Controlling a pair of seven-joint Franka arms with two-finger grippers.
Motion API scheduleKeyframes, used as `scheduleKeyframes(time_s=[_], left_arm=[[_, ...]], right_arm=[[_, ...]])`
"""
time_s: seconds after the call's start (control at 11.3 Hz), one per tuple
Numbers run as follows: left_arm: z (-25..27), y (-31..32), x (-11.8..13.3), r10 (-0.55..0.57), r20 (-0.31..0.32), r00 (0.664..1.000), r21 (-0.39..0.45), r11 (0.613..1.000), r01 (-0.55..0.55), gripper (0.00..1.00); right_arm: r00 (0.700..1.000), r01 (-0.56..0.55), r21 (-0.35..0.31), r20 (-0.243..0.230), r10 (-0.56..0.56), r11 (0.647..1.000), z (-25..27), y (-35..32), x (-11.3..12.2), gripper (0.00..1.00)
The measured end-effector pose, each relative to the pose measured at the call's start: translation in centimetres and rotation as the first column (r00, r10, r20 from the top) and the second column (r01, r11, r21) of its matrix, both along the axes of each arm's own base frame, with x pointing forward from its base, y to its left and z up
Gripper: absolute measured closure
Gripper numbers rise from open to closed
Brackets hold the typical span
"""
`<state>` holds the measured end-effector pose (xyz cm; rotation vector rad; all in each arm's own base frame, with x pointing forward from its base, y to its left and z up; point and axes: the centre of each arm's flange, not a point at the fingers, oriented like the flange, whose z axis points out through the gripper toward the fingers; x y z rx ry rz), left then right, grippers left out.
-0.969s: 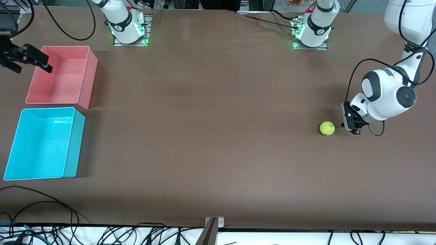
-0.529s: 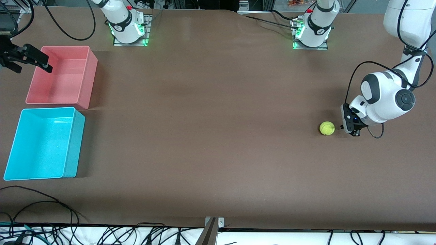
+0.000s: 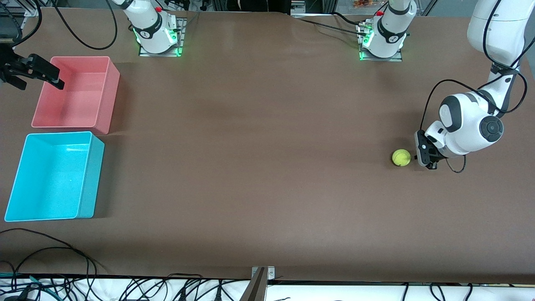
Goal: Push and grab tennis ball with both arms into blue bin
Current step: 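Lower the left gripper behind the tennis ball on the table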
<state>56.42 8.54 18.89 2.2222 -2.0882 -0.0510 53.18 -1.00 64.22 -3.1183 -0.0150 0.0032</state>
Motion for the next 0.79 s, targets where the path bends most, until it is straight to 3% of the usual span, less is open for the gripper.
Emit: scheduleKeyframes(time_s=[0.26,0.79], left_arm=[[-0.5,0.0,-0.4,0.000,-0.037,0.999,-0.007,1.000,0.000,0.99],[-0.6,-1.7,0.2,0.005,-0.036,0.999,-0.003,1.000,-0.005,0.99]], right_arm=[[1.000,0.000,0.000,0.000,0.000,1.000,0.0,0.0,0.0,0.00],[1.000,0.000,0.000,0.000,0.000,1.000,0.0,0.0,0.0,0.00]])
